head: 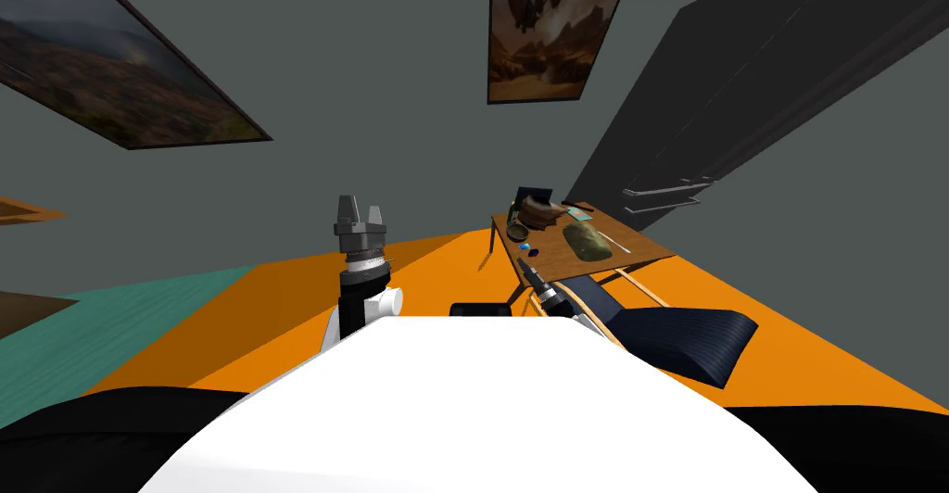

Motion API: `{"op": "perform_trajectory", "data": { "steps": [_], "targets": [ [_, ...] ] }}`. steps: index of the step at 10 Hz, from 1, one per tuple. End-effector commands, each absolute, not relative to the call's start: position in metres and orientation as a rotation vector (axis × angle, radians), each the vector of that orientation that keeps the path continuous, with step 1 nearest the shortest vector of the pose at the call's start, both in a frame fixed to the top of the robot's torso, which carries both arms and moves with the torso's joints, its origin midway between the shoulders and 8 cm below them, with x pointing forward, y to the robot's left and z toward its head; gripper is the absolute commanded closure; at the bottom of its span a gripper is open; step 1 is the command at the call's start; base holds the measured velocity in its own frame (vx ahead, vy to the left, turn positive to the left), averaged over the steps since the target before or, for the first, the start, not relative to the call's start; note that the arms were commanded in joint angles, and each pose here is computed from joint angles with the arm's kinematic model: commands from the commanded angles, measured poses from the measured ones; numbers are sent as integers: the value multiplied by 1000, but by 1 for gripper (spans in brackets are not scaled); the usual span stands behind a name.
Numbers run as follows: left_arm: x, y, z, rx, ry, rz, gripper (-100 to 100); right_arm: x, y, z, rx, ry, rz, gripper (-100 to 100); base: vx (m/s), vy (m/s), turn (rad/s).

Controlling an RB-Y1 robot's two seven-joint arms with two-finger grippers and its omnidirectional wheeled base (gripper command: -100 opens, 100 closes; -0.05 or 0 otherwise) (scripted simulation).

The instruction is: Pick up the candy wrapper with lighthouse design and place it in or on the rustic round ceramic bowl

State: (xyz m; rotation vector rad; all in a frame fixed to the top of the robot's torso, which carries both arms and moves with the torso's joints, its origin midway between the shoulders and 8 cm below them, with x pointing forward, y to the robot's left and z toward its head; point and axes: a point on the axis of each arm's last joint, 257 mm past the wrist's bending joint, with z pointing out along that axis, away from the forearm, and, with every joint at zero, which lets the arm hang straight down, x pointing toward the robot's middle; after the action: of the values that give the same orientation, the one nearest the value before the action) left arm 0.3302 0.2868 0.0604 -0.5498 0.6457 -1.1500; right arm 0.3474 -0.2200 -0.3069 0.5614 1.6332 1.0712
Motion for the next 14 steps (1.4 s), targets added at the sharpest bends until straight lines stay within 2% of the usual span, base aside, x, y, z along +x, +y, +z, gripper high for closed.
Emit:
{"op": "perform_trajectory", "data": {
  "steps": [1,8,14],
  "targets": [
    [330,287,60,-550,646,-1150,0,341,-228,-332,551,1707,1033,-100,-30,-30,152],
    [330,287,60,-550,646,-1150,0,303,-271,-418,486,1972,858,-100,-7,-16,100],
    [330,287,60,-550,646,-1150,0,279,-318,-460,383,2140,703,-100,26,2,73]
  ]
}}
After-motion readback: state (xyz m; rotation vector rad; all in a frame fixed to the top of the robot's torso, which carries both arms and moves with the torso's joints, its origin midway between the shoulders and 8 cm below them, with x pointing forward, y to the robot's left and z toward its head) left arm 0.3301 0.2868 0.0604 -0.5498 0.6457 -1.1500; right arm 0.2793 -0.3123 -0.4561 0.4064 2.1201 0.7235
